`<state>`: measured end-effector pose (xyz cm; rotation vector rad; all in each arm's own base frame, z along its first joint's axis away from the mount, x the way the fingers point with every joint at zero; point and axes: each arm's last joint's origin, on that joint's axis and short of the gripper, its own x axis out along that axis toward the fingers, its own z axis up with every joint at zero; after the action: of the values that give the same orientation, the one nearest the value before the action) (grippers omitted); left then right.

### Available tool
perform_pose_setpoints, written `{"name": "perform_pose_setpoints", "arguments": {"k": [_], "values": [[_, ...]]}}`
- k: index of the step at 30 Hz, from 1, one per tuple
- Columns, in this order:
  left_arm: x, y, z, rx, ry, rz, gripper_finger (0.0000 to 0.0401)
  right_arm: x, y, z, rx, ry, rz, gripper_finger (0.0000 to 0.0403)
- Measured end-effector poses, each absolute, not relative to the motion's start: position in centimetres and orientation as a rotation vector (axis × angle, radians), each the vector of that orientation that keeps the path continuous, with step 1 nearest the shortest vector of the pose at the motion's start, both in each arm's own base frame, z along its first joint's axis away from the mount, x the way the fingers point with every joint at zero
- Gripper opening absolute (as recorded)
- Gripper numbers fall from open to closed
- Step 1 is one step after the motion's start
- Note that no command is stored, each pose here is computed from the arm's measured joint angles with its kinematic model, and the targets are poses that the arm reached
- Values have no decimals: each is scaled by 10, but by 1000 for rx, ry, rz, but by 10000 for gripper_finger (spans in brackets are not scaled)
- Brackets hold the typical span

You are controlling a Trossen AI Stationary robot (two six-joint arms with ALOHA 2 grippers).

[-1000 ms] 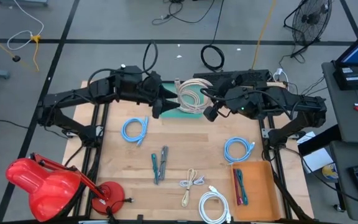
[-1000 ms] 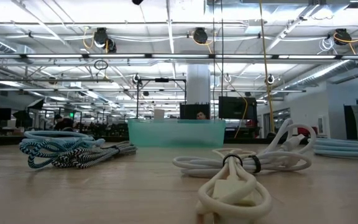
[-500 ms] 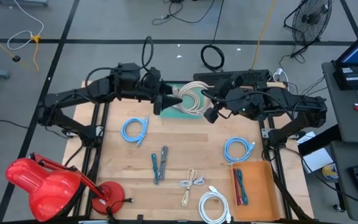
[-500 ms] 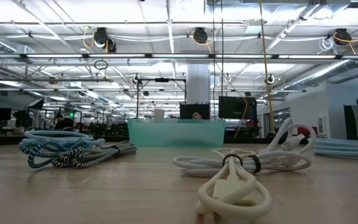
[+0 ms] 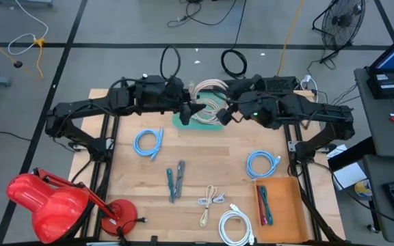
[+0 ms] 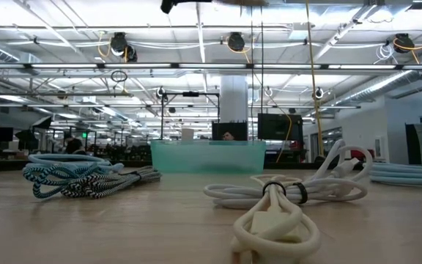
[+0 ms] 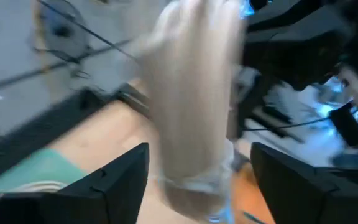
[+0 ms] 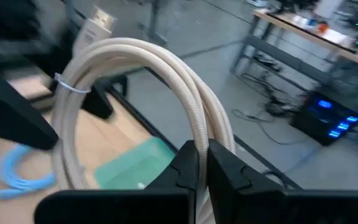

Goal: Pick & Place USB Port
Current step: Put the brown display cable into the blue bin

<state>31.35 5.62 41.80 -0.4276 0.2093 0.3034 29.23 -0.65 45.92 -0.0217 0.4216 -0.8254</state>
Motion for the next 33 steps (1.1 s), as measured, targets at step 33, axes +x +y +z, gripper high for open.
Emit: {"name": "perform_pose_setpoints", "arguments": {"k": [33], "values": [[339, 88, 363, -70, 444, 919, 140, 333, -8, 413, -4, 428, -753, 12]]}}
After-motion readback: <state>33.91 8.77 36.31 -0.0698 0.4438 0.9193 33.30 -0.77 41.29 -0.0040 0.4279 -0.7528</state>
